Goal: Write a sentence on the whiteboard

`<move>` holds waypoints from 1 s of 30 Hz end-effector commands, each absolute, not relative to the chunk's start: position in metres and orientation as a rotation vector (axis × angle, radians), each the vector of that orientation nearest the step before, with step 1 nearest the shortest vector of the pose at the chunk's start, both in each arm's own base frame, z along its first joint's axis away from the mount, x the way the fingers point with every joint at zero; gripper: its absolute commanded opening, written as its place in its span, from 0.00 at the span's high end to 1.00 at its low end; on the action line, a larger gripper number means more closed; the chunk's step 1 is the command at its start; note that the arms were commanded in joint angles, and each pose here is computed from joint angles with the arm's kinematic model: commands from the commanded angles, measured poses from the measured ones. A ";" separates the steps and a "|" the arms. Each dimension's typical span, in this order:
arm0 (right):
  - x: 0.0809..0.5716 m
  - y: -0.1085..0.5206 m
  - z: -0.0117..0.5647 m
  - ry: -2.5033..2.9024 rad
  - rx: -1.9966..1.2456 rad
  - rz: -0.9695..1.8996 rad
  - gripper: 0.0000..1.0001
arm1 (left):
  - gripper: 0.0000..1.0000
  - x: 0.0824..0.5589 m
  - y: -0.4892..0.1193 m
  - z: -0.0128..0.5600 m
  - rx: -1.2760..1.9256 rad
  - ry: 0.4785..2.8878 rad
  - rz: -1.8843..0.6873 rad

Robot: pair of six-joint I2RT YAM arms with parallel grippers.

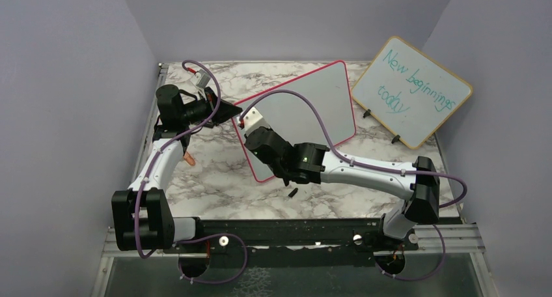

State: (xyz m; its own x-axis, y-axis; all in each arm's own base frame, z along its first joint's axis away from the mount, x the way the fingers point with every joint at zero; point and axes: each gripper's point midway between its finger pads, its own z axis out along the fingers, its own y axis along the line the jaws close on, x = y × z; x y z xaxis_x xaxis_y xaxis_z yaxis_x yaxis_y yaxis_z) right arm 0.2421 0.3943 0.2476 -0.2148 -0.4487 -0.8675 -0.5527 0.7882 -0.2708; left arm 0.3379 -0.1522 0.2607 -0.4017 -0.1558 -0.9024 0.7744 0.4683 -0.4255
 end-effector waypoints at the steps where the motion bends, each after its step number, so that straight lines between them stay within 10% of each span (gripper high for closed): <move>1: 0.238 0.395 0.264 1.809 -0.713 0.183 0.99 | 1.00 0.334 -0.155 0.229 0.571 1.731 -1.080; 30: 0.247 0.395 0.274 1.727 -0.611 0.211 0.99 | 1.00 0.330 -0.165 0.228 0.596 1.732 -1.102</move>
State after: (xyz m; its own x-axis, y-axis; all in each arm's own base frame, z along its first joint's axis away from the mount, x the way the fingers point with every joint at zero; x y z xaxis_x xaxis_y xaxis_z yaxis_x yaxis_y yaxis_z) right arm 0.2433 0.3947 0.2707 -0.1409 -0.2921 -0.9460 -0.5374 0.8250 -0.1746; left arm 0.3349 -0.1597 0.2608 -0.4013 -0.1509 -0.9034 0.7804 0.4600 -0.4235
